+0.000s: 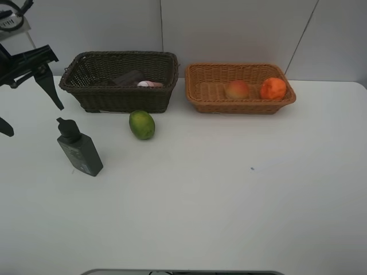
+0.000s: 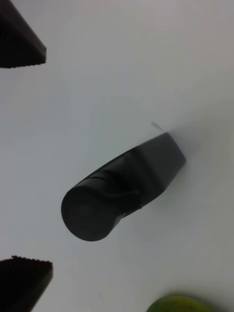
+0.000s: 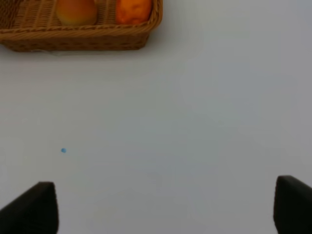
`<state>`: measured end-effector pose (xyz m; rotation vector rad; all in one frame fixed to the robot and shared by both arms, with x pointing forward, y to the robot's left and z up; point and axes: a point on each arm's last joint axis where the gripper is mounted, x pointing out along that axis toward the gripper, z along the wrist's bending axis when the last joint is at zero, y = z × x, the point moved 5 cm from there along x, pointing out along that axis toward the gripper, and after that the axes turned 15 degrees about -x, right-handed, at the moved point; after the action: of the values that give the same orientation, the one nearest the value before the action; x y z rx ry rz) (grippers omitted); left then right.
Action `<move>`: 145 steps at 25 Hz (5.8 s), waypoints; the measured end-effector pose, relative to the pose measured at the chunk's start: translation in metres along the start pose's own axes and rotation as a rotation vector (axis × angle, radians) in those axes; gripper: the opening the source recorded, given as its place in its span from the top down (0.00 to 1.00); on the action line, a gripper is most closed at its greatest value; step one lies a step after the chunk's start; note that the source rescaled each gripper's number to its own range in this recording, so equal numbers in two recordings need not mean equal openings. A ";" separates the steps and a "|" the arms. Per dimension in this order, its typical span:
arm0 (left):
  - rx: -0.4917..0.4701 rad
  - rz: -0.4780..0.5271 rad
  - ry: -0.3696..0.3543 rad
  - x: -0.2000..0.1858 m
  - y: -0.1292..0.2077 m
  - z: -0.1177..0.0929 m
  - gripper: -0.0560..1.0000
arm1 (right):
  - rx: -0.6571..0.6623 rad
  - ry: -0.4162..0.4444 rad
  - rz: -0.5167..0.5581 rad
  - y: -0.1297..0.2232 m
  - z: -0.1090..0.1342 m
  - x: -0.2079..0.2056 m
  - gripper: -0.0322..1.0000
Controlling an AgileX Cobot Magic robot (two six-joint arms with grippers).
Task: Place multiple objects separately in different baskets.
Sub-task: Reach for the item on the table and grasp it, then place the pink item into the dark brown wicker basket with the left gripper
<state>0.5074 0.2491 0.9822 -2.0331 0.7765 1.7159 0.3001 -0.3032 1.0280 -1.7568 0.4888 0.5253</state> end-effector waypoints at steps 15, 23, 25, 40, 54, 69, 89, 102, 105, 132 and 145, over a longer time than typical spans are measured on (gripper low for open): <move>-0.069 0.044 -0.045 0.022 0.013 -0.012 0.00 | 0.000 0.000 0.000 0.000 0.000 0.000 0.08; -0.113 0.009 -0.056 0.037 0.009 -0.019 0.00 | 0.000 0.001 0.000 0.000 0.000 0.000 0.08; -0.130 -0.015 -0.066 0.037 0.006 -0.017 0.00 | 0.000 0.001 0.000 0.000 0.000 0.000 0.08; -0.191 -0.063 -0.061 0.060 -0.009 -0.025 0.00 | 0.000 0.001 0.000 0.000 0.000 0.000 0.08; -0.136 -0.017 -0.100 0.090 0.000 -0.033 0.00 | 0.000 0.001 0.000 0.000 0.000 0.000 0.08; -0.141 -0.049 -0.074 0.102 0.004 -0.043 0.00 | 0.000 0.001 0.000 0.000 0.000 0.000 0.08; -0.134 -0.064 -0.085 0.102 0.003 -0.042 0.00 | 0.000 0.001 0.000 0.000 0.000 0.000 0.08; -0.152 -0.022 -0.175 0.115 0.006 -0.032 0.94 | 0.000 0.001 0.000 0.000 0.000 0.000 0.08; -0.166 -0.022 -0.173 0.116 0.007 -0.032 0.94 | 0.000 0.001 0.000 0.000 0.000 0.000 0.08; 0.187 -0.108 -0.027 0.058 -0.005 -0.050 0.94 | 0.000 0.001 0.000 0.000 0.000 0.000 0.08; 0.584 -0.319 0.132 -0.011 -0.025 -0.102 0.94 | 0.000 0.001 0.000 0.000 0.000 0.000 0.08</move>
<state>0.6011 0.2090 1.0110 -1.7490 0.8211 1.0347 0.3001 -0.3033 1.0280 -1.7574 0.4894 0.5249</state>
